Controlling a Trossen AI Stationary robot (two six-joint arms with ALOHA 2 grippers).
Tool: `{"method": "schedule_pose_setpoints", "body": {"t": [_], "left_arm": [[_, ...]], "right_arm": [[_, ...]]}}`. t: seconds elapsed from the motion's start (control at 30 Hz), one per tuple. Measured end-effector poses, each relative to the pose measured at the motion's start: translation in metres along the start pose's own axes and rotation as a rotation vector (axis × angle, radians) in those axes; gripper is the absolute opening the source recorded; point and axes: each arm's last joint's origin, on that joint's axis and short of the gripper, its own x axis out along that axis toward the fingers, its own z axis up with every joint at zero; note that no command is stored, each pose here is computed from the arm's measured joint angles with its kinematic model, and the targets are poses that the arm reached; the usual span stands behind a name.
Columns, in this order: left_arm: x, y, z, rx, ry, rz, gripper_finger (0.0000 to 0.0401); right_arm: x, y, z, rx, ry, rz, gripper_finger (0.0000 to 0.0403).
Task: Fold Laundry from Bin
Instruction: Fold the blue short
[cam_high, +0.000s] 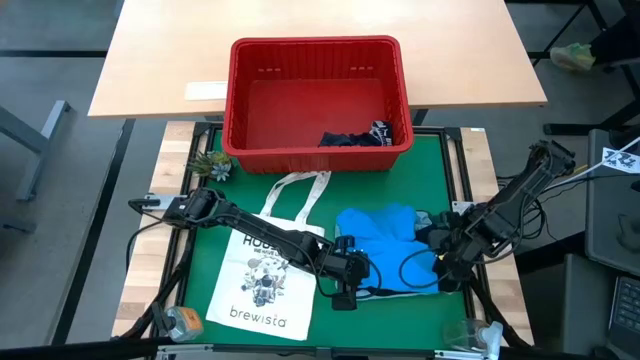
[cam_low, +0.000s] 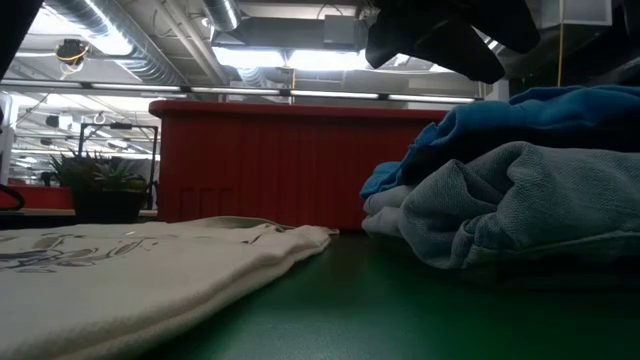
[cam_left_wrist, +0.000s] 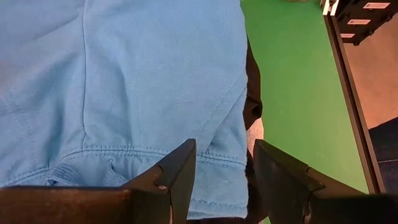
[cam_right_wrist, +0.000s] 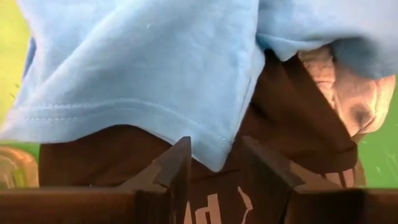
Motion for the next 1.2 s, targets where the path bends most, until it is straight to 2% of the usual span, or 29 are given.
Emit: {"method": "schedule_pose_setpoints", "body": {"t": [0.13,0.2,0.37,0.43,0.57,0.63,0.73,0.87,1.2], "left_arm": [[0.000,0.000,0.000,0.000,0.000,-0.001,0.0155],[0.000,0.000,0.000,-0.001,0.003,-0.008,0.0155],[0.000,-0.001,0.000,-0.001,0.003,-0.010,0.0155],[0.000,-0.001,0.000,-0.002,0.003,-0.010,0.0155],[0.000,-0.002,-0.001,-0.021,0.004,-0.012,0.0155],[0.005,-0.003,-0.004,-0.044,0.005,-0.014,0.0155],[0.016,-0.003,-0.017,-0.039,0.056,0.002,0.0155],[0.031,-0.002,-0.030,-0.048,0.100,0.020,0.0155],[0.034,-0.002,-0.033,-0.054,0.096,0.020,0.0155]], "right_arm": [[0.005,0.004,0.002,-0.005,0.026,-0.014,0.0134],[0.008,0.005,0.003,-0.011,0.039,-0.022,0.0119],[0.011,0.007,0.004,-0.030,0.053,-0.036,0.0028],[0.011,0.007,0.004,-0.043,0.045,-0.045,0.0011],[0.010,0.005,0.003,-0.041,0.049,-0.061,0.0026],[0.008,0.003,0.002,-0.039,0.069,-0.076,0.0019],[0.000,0.000,0.001,-0.018,0.072,-0.134,0.0006],[-0.009,-0.005,0.001,0.009,0.065,-0.206,0.0014],[-0.006,-0.007,-0.002,0.008,0.094,-0.227,0.0010]]}}
